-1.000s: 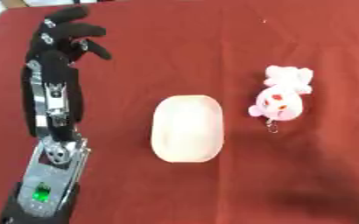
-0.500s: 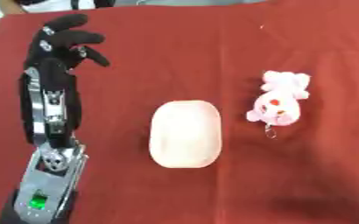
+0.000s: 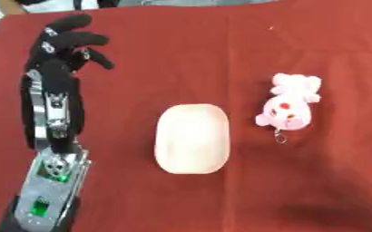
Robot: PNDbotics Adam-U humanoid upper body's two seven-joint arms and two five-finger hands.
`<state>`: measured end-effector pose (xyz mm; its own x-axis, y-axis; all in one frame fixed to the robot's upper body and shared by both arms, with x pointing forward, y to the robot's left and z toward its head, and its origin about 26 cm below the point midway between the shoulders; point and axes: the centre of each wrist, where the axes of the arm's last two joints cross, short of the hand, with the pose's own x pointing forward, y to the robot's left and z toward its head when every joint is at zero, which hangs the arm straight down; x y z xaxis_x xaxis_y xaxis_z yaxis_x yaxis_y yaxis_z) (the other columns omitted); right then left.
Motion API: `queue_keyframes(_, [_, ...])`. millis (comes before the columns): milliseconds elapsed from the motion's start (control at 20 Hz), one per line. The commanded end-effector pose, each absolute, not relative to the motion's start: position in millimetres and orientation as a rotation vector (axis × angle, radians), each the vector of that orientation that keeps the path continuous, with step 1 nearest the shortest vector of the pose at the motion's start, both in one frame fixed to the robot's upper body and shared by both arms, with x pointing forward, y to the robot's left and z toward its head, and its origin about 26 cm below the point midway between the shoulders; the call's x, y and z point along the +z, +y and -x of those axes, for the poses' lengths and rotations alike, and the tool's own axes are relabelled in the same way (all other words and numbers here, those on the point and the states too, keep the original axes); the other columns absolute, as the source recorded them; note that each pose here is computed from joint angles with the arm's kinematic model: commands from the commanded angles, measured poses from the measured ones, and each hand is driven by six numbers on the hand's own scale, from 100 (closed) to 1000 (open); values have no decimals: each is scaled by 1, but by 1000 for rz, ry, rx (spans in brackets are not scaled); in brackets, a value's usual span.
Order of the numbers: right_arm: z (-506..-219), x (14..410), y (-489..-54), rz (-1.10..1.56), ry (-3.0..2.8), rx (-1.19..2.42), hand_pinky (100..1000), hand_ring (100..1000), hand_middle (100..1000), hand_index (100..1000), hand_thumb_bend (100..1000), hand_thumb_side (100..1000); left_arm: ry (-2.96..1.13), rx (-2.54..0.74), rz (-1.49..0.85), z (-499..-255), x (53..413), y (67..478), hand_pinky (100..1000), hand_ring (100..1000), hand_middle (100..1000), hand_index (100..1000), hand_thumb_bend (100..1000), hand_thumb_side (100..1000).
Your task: Pick up objects on the table and place them in the box.
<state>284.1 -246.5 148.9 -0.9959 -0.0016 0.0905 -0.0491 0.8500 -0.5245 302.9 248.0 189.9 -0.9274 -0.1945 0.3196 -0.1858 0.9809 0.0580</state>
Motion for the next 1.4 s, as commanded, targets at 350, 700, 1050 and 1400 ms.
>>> queue_keyframes(350, [-288,209,-301,410,-2803,1523,609,753,826,811,197,892,-2798,-135,-302,-300,193,253,406,645,718,691,100,855])
queue_keyframes(700, [-296,265,-293,748,-2854,1698,700,816,875,809,179,916,-2791,-182,-273,-301,193,249,406,639,719,691,100,854])
queue_keyframes(1050, [-302,298,-257,953,-2837,1697,730,850,894,806,157,911,-2792,-210,-223,-303,194,243,406,636,719,692,100,853])
queue_keyframes(1400, [-302,313,-231,1016,-2759,1818,750,838,889,788,152,897,-2823,-222,-160,-304,201,232,409,636,719,692,100,849])
